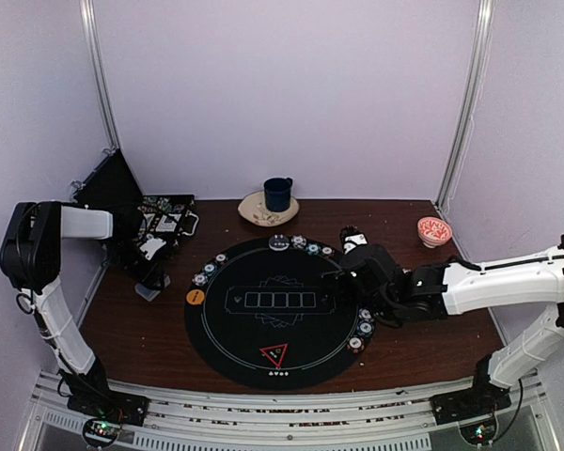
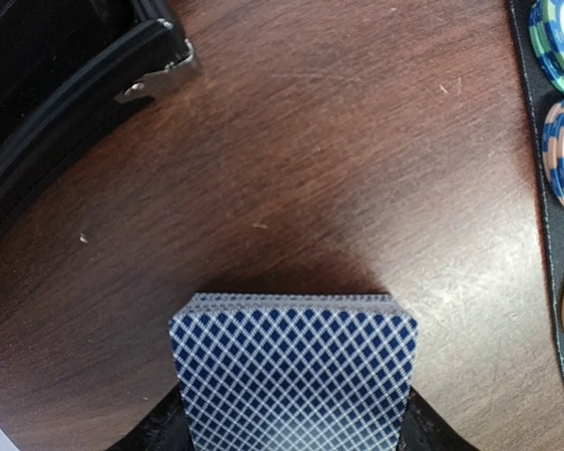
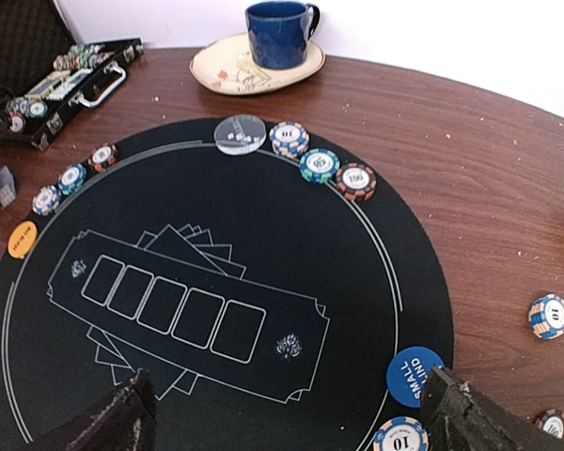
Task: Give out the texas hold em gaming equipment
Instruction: Pick up the poker card from the center of the board.
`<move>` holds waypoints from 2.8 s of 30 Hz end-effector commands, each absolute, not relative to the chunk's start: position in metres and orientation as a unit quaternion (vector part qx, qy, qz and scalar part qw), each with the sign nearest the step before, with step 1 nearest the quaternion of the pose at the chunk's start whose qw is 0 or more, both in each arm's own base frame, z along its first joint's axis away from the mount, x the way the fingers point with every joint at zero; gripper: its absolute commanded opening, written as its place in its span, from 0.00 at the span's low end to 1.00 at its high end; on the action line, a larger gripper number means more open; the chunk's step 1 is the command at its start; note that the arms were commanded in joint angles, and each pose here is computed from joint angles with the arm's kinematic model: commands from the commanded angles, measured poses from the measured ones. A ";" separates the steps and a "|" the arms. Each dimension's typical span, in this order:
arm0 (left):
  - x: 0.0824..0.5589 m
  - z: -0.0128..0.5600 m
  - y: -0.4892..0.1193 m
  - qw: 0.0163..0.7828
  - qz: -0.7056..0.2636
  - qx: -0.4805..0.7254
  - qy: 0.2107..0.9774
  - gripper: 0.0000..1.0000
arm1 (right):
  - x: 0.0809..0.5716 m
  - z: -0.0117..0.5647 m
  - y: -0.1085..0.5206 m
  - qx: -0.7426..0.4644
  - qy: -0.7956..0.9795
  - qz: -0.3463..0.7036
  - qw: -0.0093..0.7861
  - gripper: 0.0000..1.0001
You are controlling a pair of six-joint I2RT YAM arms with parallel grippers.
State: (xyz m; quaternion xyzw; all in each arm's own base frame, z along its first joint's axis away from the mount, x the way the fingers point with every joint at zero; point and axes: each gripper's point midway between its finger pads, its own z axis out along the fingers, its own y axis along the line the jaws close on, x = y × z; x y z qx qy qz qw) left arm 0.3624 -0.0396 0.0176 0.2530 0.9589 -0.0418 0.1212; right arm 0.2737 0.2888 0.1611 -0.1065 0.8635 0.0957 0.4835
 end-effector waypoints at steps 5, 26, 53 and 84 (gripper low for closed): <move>0.344 0.022 -0.044 0.103 -0.046 0.269 0.956 0.44 | 0.275 0.158 0.302 -0.120 0.864 0.098 0.479 1.00; 0.330 0.002 -0.050 0.071 -0.058 0.277 0.956 0.83 | 0.275 0.158 0.295 -0.119 0.863 0.085 0.484 1.00; 0.308 -0.029 -0.043 0.015 -0.017 0.289 0.957 0.69 | 0.272 0.165 0.293 -0.118 0.860 0.096 0.487 1.00; 0.337 0.040 -0.065 0.107 -0.027 0.332 0.937 0.29 | 0.271 0.170 0.478 -0.209 0.845 0.293 0.395 1.00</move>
